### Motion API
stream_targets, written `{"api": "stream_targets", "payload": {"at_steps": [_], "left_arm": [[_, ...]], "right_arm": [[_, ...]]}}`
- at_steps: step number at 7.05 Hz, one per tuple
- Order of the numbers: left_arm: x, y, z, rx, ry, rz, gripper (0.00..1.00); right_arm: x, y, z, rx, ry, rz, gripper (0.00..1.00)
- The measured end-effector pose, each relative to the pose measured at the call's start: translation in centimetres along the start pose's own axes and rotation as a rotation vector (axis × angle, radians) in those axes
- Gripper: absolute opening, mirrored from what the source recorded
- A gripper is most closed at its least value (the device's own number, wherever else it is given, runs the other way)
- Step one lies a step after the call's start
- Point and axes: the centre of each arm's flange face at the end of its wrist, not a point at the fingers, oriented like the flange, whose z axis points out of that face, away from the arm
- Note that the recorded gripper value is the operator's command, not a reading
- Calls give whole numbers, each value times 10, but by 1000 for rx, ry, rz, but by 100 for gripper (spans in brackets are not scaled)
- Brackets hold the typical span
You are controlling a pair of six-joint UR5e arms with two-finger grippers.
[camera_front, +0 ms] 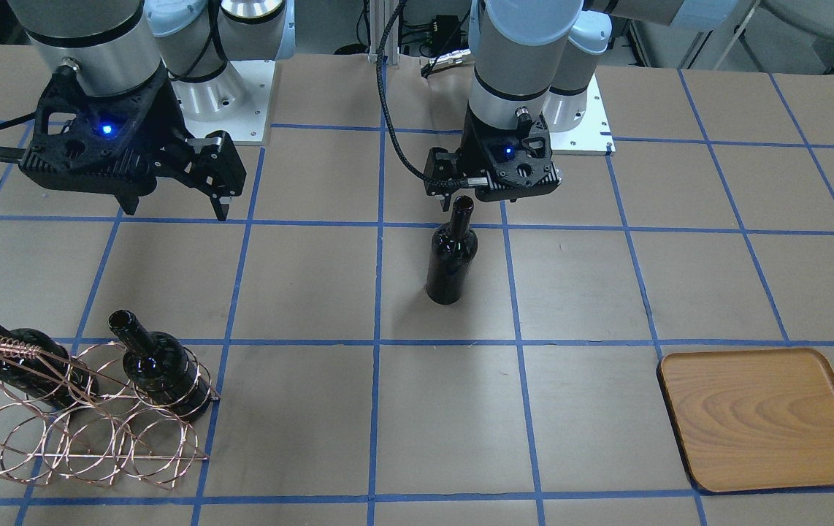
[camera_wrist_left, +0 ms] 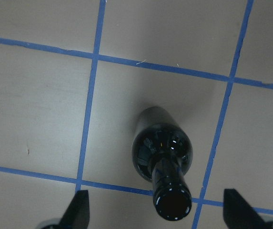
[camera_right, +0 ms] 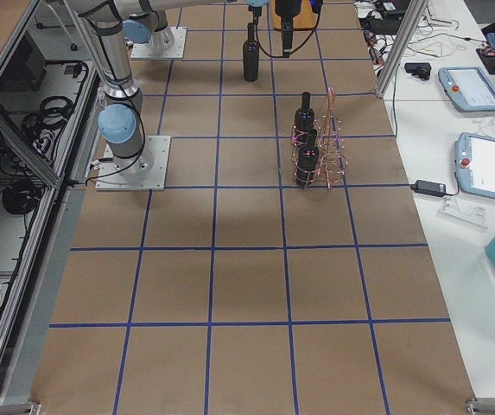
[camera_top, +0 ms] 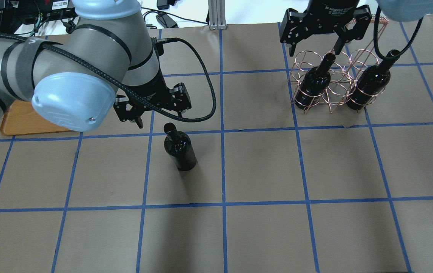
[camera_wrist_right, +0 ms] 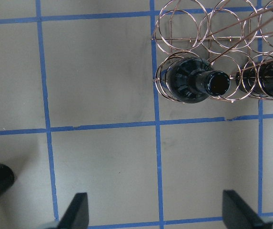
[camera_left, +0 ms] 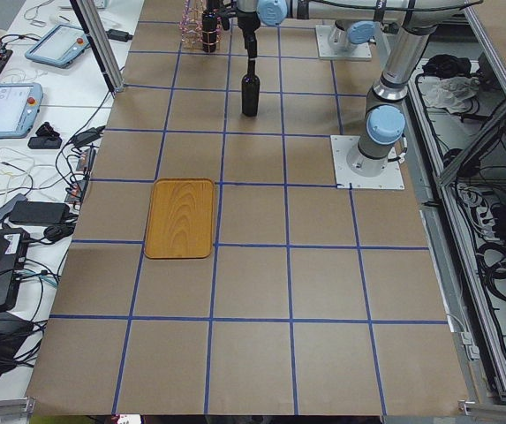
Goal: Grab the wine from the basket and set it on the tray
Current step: 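Move the left gripper over the standing bottle while the right gripper withdraws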
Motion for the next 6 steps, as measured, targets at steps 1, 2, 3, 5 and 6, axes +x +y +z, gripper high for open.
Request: {"api": "stream_targets", "payload": {"at_steps": [1,2,3,5,6], "left_arm": [[4,-5,9,-3,0,4,99],[12,-8,19,-6,9,13,96],[21,-7,27,-21,32,18,90],[27,2,40,-55,54,21,87],[25,7,42,-59,54,31,87]], "right_arm": [[0,0,0,1,0,0,100],[0,0,1,1,0,0,100],[0,-1,1,0,1,0,100],[0,-1,1,0,2,0,100],[0,-1,1,0,1,0,100]]}}
